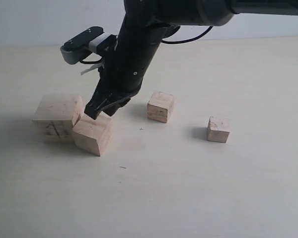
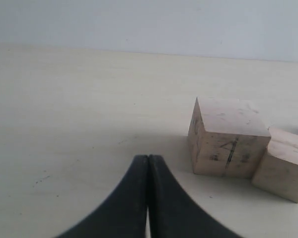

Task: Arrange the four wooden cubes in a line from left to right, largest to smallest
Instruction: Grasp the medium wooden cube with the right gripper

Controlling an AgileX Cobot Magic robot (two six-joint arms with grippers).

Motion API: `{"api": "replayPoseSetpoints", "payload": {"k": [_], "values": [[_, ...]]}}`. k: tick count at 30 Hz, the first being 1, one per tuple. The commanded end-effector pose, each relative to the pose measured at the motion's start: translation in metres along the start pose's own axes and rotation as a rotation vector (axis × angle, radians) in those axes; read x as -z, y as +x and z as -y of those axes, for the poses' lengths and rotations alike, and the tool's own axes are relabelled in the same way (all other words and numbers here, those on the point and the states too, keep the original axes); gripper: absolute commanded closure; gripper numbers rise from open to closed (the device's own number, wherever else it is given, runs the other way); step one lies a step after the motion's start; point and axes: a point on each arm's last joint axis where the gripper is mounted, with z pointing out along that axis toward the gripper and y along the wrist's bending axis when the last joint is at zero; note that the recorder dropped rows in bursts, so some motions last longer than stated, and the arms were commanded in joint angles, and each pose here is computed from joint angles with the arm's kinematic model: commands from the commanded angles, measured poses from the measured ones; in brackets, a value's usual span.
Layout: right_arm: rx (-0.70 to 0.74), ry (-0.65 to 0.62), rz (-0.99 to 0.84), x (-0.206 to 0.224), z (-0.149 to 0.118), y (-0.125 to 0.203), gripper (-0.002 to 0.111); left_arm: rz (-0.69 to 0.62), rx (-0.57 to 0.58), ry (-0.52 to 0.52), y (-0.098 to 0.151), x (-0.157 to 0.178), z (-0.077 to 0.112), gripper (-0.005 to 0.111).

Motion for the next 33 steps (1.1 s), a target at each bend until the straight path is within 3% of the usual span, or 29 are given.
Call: {"api": "replayPoseSetpoints", "payload": {"k": [1, 6, 8, 27, 29, 32, 33], "values": [[0.099, -0.043, 0.025, -0.009, -0.004, -0.002, 0.077, 0.008, -0.001, 0.005, -0.001, 0.001, 0.0, 0.107], [0.112, -0.053, 0.026, -0.015, -0.003, -0.001, 0.018, 0.008, -0.001, 0.005, -0.001, 0.001, 0.0, 0.107], [0.111, -0.041, 0.038, -0.018, -0.002, -0.002, 0.01, 0.008, -0.001, 0.005, -0.001, 0.001, 0.0, 0.107], [0.069, -0.051, 0.004, -0.081, 0.011, 0.008, 0.015, 0.008, -0.001, 0.005, -0.001, 0.001, 0.0, 0.107], [0.069, -0.048, 0.007, -0.081, 0.011, 0.007, 0.029, 0.008, -0.001, 0.005, -0.001, 0.001, 0.0, 0.107], [0.071, -0.053, 0.0, -0.08, 0.011, 0.008, 0.066, 0.008, -0.001, 0.005, -0.001, 0.001, 0.0, 0.107], [0.081, -0.048, -0.01, -0.08, 0.011, 0.008, 0.074, 0.008, -0.001, 0.005, -0.001, 0.001, 0.0, 0.107]]}}
